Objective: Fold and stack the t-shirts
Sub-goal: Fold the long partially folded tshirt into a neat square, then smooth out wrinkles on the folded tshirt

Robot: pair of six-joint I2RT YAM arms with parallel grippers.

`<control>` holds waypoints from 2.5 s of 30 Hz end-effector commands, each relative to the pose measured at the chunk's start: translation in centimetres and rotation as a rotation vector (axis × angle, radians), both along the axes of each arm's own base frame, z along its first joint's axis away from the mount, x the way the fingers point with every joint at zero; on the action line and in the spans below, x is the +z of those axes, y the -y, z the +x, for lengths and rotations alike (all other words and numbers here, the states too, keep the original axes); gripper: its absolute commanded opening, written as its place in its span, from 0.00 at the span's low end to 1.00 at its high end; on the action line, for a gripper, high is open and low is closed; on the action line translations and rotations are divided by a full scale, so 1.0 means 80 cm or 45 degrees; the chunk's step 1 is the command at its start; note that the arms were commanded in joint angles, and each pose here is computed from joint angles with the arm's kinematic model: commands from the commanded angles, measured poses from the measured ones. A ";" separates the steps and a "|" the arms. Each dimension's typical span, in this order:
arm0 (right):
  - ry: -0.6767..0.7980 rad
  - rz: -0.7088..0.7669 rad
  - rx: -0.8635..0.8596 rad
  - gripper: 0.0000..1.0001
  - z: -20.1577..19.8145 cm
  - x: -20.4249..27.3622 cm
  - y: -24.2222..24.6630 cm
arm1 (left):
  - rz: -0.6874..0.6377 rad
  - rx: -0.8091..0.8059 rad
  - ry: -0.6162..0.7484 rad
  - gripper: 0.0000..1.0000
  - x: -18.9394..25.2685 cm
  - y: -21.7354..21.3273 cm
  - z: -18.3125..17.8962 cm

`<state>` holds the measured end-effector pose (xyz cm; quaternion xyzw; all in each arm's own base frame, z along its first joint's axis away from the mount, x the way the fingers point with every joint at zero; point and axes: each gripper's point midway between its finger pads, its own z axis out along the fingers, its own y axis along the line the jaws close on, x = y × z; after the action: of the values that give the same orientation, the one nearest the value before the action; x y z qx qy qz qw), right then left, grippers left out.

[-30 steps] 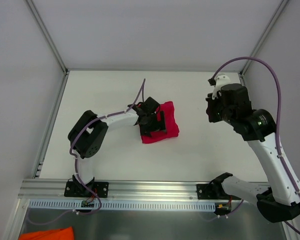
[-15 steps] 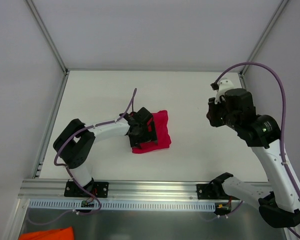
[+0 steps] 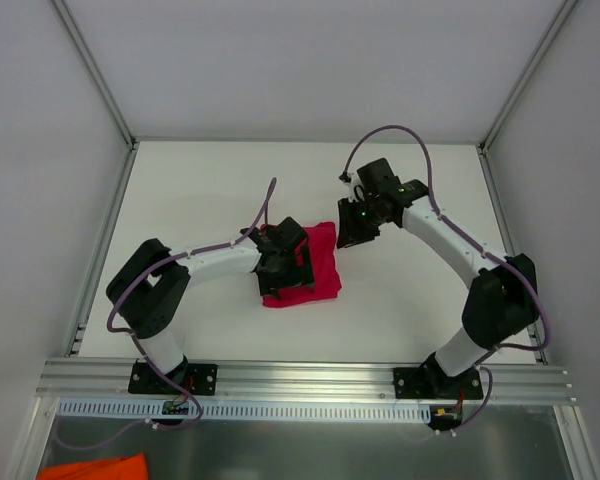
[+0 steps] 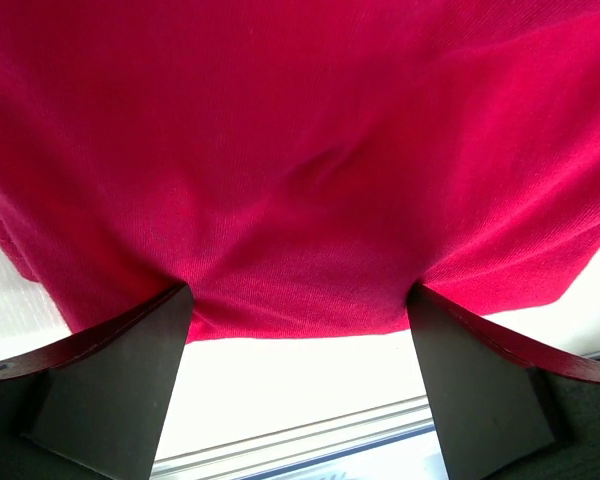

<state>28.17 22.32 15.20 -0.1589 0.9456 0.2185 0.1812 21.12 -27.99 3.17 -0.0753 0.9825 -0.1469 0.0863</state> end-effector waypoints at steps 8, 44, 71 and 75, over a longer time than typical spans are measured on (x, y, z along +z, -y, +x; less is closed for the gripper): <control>-0.035 0.222 0.080 0.07 0.050 -0.004 -0.067 | 0.081 -0.021 -0.033 0.90 0.003 -0.022 -0.035; 0.207 -0.255 -0.059 0.01 0.111 -0.064 0.008 | 0.110 -0.094 0.041 0.99 0.032 -0.022 -0.029; 0.733 -0.177 -0.239 0.01 -0.054 0.231 0.142 | -0.123 -0.255 0.338 0.00 0.093 0.089 0.116; 0.716 -0.214 -0.241 0.01 -0.062 0.220 0.151 | -0.121 -0.260 0.325 0.00 0.085 0.092 0.117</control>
<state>24.01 11.49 32.75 -0.1391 0.8825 0.0914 0.4398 30.42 -34.93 9.53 0.0338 0.9612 -0.1970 0.1902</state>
